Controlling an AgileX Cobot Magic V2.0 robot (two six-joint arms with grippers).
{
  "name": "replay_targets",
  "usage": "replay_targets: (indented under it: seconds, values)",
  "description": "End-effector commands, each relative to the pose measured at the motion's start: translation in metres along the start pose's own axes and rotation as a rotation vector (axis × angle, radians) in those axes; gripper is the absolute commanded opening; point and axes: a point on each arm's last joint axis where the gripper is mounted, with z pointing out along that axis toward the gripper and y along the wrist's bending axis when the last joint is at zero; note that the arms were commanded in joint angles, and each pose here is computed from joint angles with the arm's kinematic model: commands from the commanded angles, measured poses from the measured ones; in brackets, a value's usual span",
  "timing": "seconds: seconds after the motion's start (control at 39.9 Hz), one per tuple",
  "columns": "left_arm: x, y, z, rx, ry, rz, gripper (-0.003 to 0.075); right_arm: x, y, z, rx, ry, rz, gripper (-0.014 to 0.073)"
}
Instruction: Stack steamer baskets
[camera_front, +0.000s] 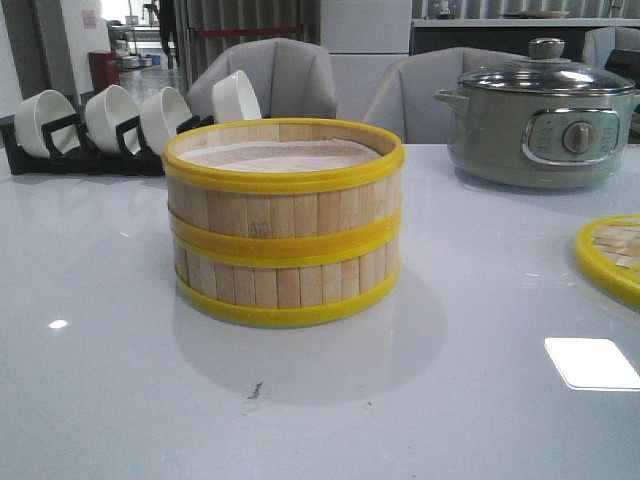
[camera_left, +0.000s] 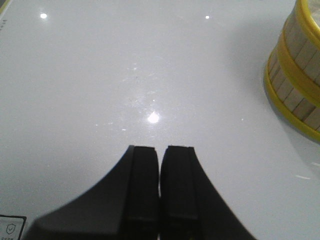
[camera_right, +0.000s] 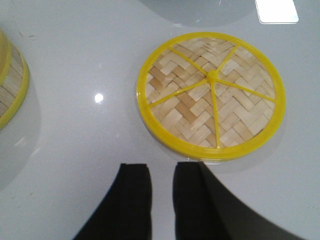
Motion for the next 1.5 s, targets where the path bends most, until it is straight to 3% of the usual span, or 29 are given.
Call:
replay_targets:
  seconds: [0.0,0.25,0.45,0.98,1.48]
  values:
    - [-0.016,-0.001,-0.006,0.009,-0.107,-0.009,0.0083,-0.013,0.001,-0.006,-0.001,-0.07,0.001,0.0254]
    - [-0.016,-0.001,-0.006,0.009,-0.107,-0.009,0.0083,-0.017,-0.002,0.019,0.022,-0.003,-0.022,0.0262]
    - [-0.016,-0.001,-0.006,0.009,-0.107,-0.009,0.0083,-0.042,-0.006,0.053,0.058,0.036,-0.054,0.0414]
    - [-0.016,-0.001,-0.006,0.009,-0.107,-0.009,0.0083,-0.096,-0.033,0.154,0.125,0.15,-0.015,0.0414]
    - [-0.016,-0.001,-0.006,0.009,-0.107,-0.009,0.0083,-0.097,-0.041,0.208,0.131,0.268,-0.005,0.0414]
